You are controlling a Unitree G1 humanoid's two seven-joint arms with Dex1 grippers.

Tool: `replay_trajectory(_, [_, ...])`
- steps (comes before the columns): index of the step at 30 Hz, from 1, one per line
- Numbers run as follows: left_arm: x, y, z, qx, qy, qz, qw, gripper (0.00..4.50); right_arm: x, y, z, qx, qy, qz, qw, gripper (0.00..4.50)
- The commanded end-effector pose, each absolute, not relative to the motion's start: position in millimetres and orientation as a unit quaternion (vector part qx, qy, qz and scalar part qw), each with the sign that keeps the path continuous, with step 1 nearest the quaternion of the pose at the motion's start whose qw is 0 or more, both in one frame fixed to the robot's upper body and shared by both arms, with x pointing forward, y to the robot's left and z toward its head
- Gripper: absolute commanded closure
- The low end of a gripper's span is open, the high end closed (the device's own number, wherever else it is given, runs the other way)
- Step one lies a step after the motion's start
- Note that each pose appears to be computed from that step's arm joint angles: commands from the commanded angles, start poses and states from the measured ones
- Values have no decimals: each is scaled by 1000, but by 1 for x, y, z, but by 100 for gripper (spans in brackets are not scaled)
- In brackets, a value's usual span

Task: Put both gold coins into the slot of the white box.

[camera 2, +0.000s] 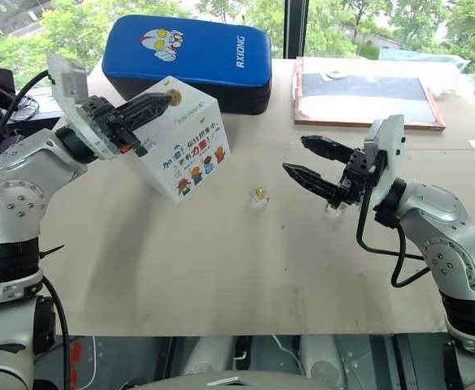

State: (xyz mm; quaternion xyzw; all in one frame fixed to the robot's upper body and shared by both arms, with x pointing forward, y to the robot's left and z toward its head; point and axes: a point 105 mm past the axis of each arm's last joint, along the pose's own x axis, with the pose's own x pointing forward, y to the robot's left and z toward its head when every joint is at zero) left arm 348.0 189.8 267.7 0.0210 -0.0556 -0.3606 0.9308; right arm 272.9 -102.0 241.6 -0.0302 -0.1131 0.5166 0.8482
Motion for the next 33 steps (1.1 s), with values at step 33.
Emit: replay_trajectory(33, [386, 248, 257, 121, 53, -318, 939, 450, 262, -87, 249, -42, -160, 509, 844, 138])
